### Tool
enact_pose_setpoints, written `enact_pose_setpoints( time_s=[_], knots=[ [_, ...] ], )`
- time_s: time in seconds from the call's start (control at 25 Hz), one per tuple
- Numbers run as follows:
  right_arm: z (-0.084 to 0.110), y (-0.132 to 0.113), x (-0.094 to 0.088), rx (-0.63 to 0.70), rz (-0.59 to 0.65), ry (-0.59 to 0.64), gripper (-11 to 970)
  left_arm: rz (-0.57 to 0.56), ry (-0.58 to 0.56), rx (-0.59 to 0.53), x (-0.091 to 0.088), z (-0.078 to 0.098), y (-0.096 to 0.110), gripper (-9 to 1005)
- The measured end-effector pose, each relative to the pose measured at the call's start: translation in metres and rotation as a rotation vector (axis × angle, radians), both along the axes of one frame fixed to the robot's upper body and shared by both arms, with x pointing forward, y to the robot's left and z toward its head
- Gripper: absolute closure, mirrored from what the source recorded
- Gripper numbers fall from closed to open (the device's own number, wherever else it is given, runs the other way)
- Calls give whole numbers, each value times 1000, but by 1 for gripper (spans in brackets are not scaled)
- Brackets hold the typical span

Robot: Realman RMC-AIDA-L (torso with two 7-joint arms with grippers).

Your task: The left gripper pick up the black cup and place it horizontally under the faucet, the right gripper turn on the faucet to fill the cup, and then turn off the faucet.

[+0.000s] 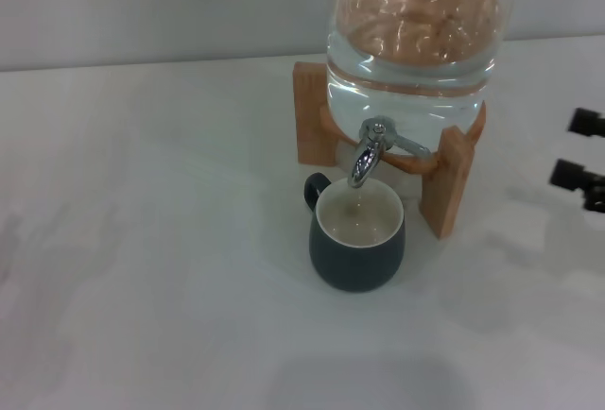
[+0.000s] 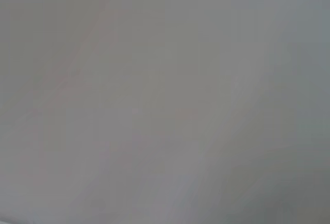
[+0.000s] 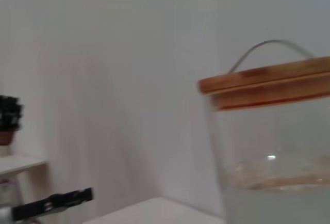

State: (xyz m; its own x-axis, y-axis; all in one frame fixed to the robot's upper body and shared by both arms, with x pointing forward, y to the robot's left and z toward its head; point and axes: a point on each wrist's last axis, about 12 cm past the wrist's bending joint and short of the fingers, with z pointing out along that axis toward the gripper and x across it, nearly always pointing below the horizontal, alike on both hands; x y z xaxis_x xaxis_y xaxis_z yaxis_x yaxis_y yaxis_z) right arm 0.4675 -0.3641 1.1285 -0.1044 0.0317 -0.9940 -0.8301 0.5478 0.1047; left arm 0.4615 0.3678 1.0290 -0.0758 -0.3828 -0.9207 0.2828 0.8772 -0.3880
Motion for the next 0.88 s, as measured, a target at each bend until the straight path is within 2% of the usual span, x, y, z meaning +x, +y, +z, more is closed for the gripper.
enact_pose_setpoints(
  time_s=[0.44, 0.88],
  knots=[
    [5, 42, 35, -45, 157, 35, 178, 16, 3, -1, 0, -1, 1, 440],
    [0, 66, 56, -118, 194, 77, 179, 17, 7, -6, 1, -2, 0, 443]
  ],
)
